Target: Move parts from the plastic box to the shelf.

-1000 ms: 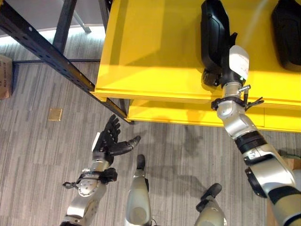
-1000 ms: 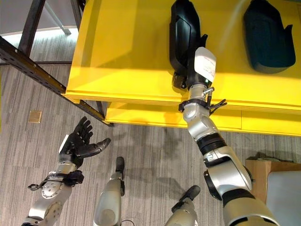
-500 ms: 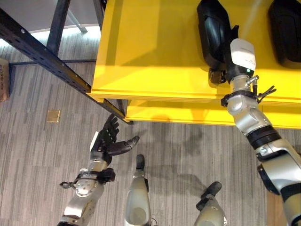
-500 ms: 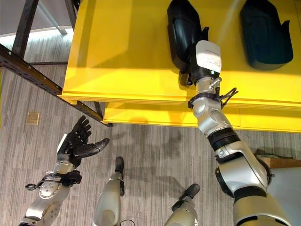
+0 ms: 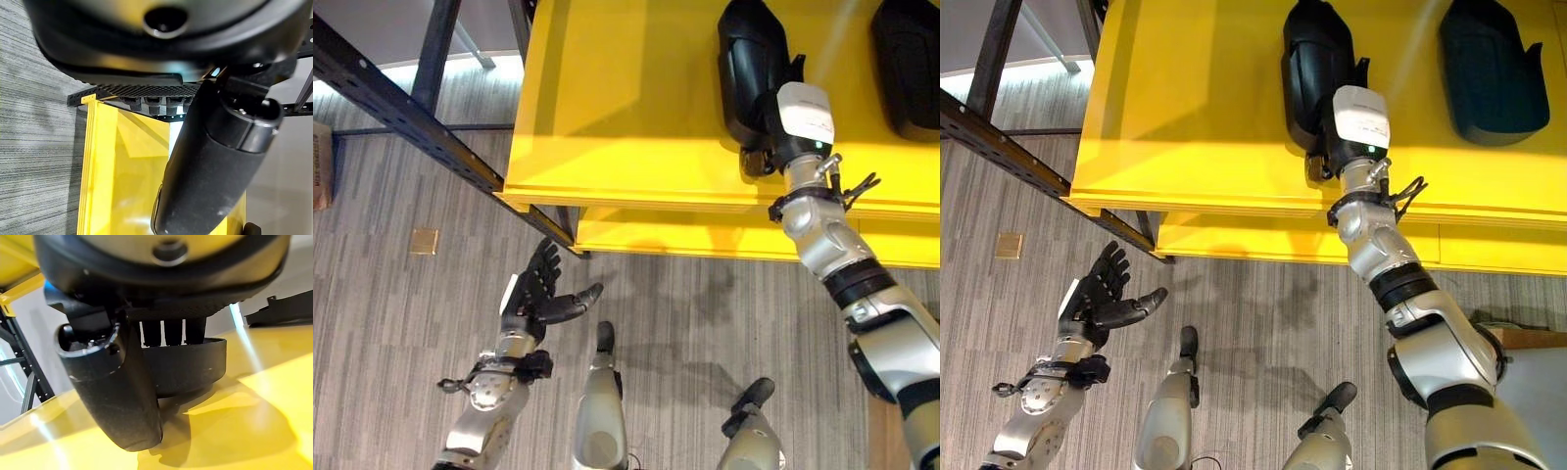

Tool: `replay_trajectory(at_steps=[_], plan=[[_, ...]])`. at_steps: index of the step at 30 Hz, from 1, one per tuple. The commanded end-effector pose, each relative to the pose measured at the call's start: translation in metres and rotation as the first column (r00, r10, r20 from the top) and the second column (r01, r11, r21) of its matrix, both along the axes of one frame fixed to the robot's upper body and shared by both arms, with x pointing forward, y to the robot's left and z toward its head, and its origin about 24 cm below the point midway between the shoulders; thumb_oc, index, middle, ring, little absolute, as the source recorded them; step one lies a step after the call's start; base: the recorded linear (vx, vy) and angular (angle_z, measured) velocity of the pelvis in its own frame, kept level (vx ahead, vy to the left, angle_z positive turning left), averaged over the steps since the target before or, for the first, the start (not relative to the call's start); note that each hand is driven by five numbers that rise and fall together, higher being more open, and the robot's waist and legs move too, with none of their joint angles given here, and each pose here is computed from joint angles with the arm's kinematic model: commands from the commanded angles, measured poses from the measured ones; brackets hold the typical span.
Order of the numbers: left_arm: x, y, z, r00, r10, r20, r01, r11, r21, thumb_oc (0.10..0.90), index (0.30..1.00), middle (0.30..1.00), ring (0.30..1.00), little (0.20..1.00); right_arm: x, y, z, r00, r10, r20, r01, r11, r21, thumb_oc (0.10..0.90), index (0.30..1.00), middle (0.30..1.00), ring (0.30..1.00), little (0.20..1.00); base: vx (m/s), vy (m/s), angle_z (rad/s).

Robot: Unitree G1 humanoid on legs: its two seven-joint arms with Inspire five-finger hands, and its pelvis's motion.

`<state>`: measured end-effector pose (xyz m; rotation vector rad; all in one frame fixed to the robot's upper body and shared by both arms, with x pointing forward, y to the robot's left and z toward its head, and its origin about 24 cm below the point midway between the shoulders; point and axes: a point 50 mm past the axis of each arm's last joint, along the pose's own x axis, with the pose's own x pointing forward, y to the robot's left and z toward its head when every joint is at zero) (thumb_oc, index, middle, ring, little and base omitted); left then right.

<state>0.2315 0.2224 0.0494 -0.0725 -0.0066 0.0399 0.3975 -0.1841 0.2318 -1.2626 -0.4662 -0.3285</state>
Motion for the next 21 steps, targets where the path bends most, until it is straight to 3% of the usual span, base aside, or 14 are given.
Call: replay_trajectory(at_steps=[1, 21], plan=[[0.004, 0.006, 0.047, 0.969, -0.010, 0.247, 0.010, 1.000, 0.001, 0.900, 1.000, 1.000, 1.000, 1.000, -0.010, 0.025, 0.096, 0.952, 0.094, 0.292, -0.067, 0.992, -0.103, 0.400, 0.300, 0.300, 0.300, 0.300, 0.00, 0.000, 0.00], [0.005, 0.009, 0.046, 0.969, -0.001, 0.248, 0.000, 1.000, 0.007, 0.900, 1.000, 1.000, 1.000, 1.000, -0.001, 0.012, 0.091, 0.976, 0.021, 0.218, 0.021, 0.982, -0.188, 0.400, 0.300, 0.300, 0.300, 0.300, 0.00, 0.000, 0.00]])
